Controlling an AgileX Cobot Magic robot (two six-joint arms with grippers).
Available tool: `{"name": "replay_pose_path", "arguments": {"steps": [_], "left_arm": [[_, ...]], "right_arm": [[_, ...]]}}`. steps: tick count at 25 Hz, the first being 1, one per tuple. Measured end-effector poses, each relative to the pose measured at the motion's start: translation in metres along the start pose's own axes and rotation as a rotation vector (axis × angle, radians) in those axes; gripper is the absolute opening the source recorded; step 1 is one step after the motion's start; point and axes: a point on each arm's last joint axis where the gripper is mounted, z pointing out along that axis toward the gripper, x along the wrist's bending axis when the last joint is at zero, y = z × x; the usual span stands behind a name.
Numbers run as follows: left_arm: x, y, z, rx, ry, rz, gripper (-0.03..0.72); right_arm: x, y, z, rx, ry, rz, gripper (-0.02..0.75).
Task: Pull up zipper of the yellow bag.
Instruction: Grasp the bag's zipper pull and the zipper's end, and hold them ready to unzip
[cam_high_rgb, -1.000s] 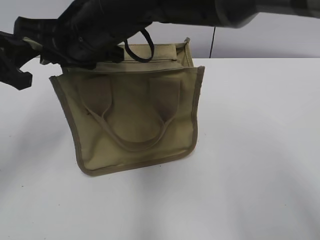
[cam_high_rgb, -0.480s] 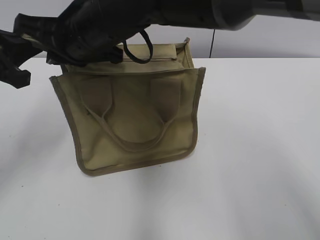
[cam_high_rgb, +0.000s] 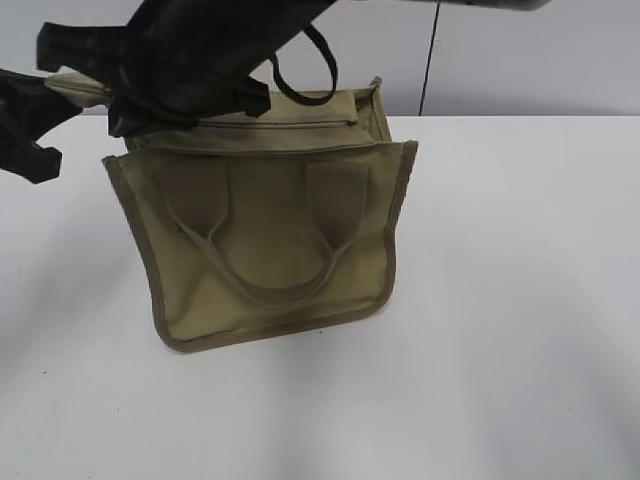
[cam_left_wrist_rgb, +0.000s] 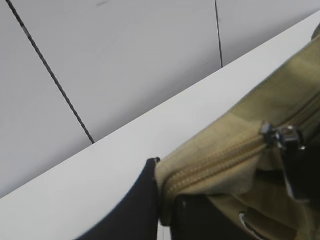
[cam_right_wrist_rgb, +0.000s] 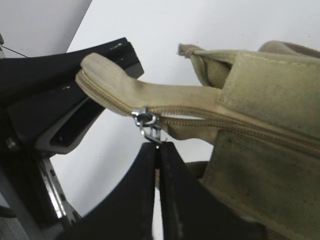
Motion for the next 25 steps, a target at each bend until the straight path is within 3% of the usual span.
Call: {"name": "replay_pose_path", "arguments": {"steps": [9,17,19,23,25], "left_arm": [[0.004,-0.006,0.000,0.070,0.054,-0.044,0.004],[0.004,-0.005,0.000,0.058,0.050,-0.047,0.004],[0.003,-0.004,0.000,0.042,0.043,-0.047,0.004],[0.002,0.000,0.000,0.000,0.026,-0.059,0.004],[0.002,0.001,0.000,-0.006,0.023,-0.070,0.004]], "right_arm": [[-0.027,0.012,-0.024,0.083,-0.059,-0.027,-0.015],[-0.026,0.013,-0.024,0.084,-0.042,-0.090,-0.010],[-0.024,0.013,-0.024,0.075,-0.025,-0.080,0.043],[-0.012,0.012,-0.021,0.031,0.013,-0.128,0.274],[-0.006,0.011,-0.019,0.008,0.026,-0.148,0.323]]}}
